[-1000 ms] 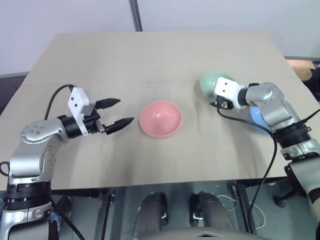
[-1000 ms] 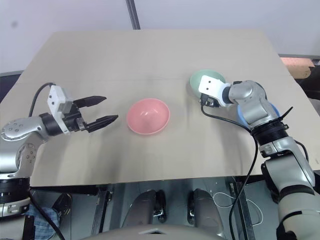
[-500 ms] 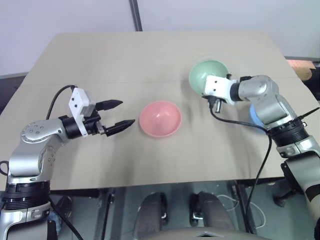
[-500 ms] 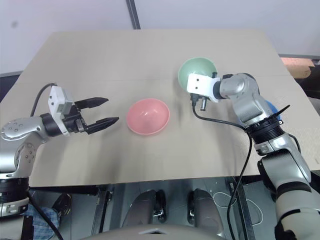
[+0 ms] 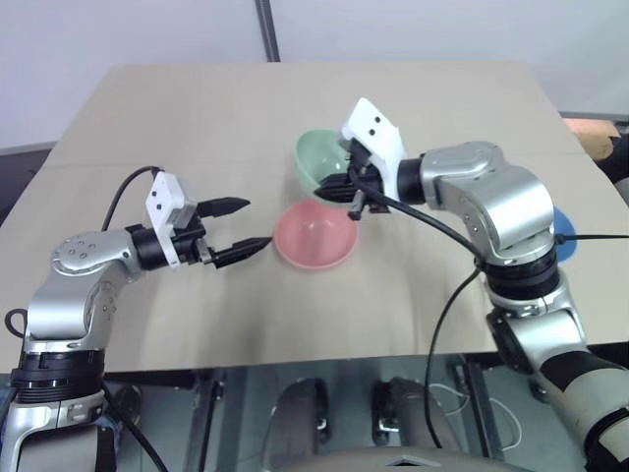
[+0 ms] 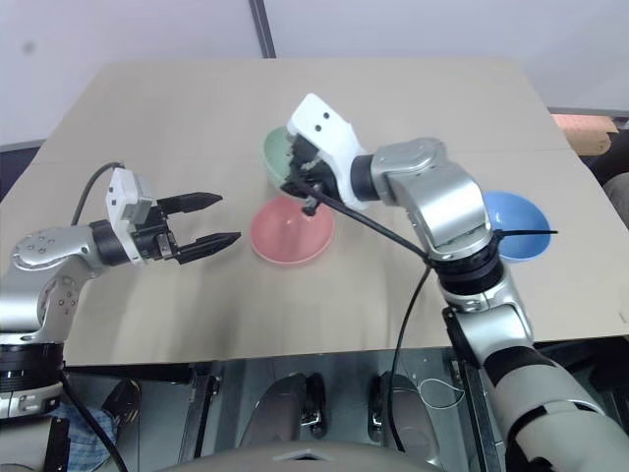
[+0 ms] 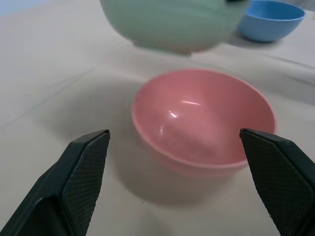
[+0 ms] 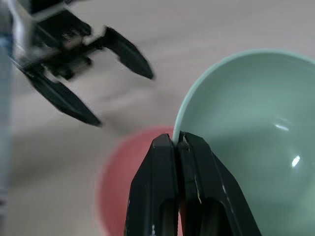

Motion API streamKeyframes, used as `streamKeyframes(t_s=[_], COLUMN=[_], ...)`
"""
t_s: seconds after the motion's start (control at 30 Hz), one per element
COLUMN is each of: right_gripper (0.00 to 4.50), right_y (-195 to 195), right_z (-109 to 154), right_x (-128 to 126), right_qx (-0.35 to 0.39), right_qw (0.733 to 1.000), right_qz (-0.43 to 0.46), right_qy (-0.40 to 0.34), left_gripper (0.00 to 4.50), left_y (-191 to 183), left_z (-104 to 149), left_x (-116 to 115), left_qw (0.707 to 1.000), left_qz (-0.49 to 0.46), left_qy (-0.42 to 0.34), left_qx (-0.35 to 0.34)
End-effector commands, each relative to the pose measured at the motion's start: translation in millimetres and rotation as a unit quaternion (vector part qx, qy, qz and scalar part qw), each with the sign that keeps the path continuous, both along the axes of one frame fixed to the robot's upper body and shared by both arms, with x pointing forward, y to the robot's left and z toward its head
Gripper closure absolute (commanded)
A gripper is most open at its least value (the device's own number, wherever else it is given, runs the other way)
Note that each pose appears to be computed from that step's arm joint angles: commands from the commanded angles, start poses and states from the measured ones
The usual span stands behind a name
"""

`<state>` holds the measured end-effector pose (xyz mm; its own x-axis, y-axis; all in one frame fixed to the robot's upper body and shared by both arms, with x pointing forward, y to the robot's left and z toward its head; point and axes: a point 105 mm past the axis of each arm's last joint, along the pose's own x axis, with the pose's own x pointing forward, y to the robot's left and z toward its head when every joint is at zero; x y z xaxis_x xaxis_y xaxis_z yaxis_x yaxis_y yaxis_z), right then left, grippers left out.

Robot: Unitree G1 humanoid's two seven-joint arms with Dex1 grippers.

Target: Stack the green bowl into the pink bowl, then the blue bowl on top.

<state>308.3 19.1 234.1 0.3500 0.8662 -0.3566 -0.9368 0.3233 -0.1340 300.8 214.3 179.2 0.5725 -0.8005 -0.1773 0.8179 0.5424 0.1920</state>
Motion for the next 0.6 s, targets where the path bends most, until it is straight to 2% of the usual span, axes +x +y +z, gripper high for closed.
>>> streamKeyframes(t_s=[0.03,0.23,0.33,0.43,0.57,0.6], right_gripper=[4.42,4.42,3.28,1.87,0.2,0.09], right_y=[12.1,15.2,14.1,16.1,18.6,18.8], right_z=[2.1,0.2,-2.1,-2.9,-1.5,-1.6], right_x=[-18.7,-25.4,-26.4,-27.2,-26.6,-26.8], right_qx=[-0.018,-0.042,-0.05,-0.05,-0.038,-0.036], right_qw=[1.0,0.999,0.998,0.998,0.999,0.999], right_qz=[0.019,0.027,0.026,0.028,0.025,0.026], right_qy=[-0.015,-0.019,-0.019,-0.02,-0.019,-0.016], left_gripper=[0.0,0.0,0.0,0.0,0.0,0.0], left_y=[-3.0,-2.8,-4.3,-4.0,-2.3,-1.9], left_z=[6.8,7.4,7.8,8.3,8.7,9.2], left_x=[2.6,8.0,9.2,9.2,9.2,9.4], left_qw=[1.0,1.0,0.999,0.999,0.999,0.999], left_qz=[-0.013,-0.016,-0.019,-0.02,-0.02,-0.02], left_qy=[-0.017,-0.019,-0.02,-0.02,-0.02,-0.02], left_qx=[0.01,0.013,0.016,0.018,0.021,0.02])
